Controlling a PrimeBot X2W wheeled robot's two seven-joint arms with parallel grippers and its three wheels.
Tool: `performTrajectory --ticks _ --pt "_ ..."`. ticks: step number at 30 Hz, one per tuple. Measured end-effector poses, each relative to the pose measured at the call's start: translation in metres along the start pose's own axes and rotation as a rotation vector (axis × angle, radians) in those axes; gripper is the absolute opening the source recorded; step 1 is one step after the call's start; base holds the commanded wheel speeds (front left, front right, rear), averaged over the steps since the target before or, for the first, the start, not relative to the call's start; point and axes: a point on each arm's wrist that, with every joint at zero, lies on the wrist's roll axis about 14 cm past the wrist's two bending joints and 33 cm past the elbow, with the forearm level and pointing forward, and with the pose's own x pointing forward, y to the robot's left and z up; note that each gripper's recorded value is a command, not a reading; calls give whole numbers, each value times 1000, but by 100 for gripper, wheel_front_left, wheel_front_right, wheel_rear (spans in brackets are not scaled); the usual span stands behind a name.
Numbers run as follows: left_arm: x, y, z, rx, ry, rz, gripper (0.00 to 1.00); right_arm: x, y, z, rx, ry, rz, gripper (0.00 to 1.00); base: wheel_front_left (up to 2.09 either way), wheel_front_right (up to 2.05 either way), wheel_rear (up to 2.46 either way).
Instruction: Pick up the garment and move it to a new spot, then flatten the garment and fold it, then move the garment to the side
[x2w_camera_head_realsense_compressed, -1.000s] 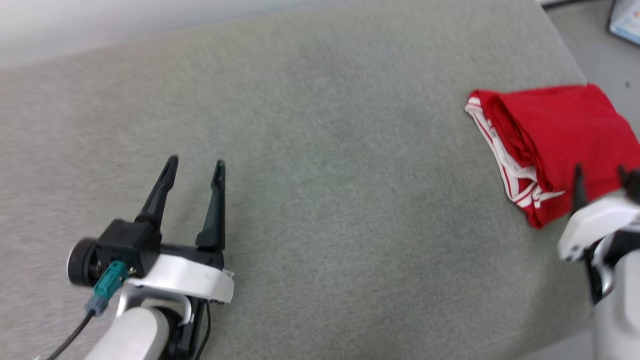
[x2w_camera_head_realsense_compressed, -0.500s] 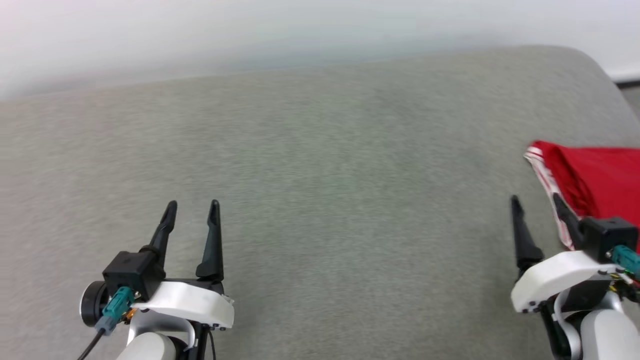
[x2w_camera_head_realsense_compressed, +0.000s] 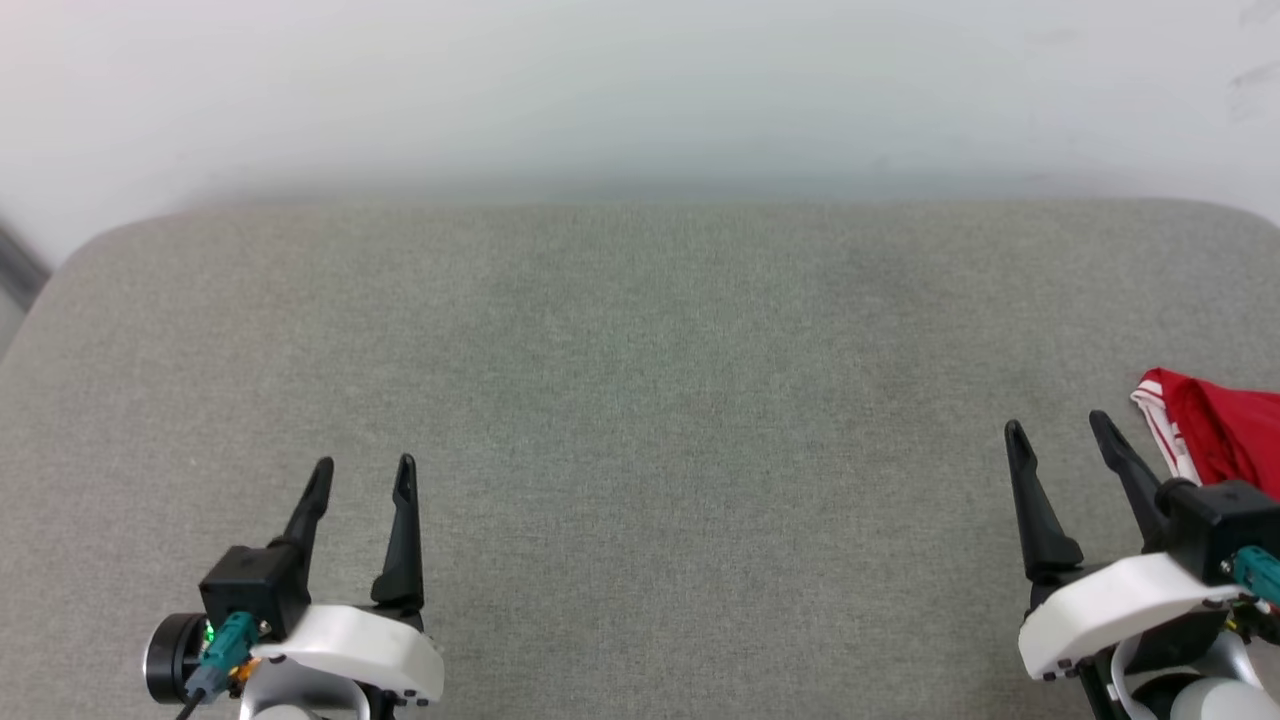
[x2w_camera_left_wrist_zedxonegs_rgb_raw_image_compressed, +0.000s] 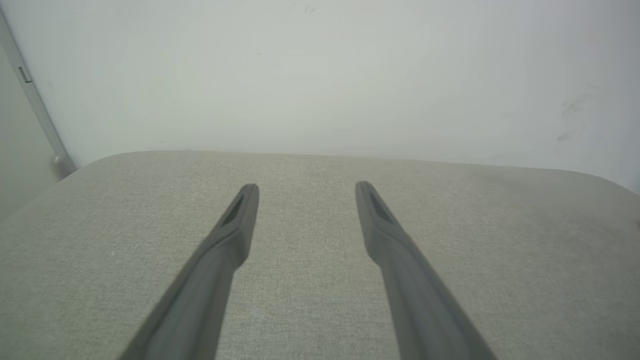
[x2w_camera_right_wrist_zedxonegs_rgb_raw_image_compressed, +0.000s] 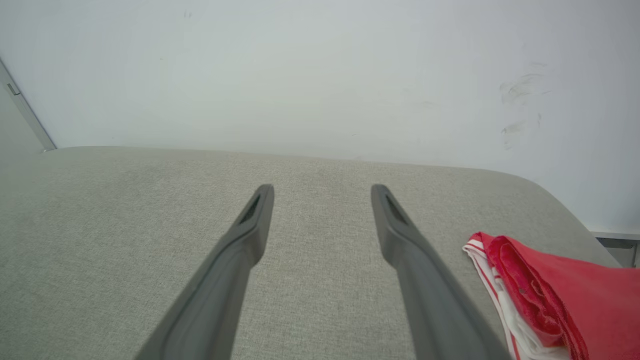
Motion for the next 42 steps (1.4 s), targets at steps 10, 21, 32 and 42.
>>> performTrajectory --ticks 10,21,32,42 --pt "-19 -11 4 14 -10 -37 100 -28 2 10 -3 -28 -3 100 0 0 0" --pt "-18 -11 1 22 0 -42 100 -32 2 12 -5 -32 -2 100 0 0 0" --pt "-21 -12 -11 1 37 -43 0 -32 4 0 1 1 2 0 0 0 0" --pt "-23 -6 -28 -156 119 4 0 -33 4 -16 181 37 6 0 0 0 0"
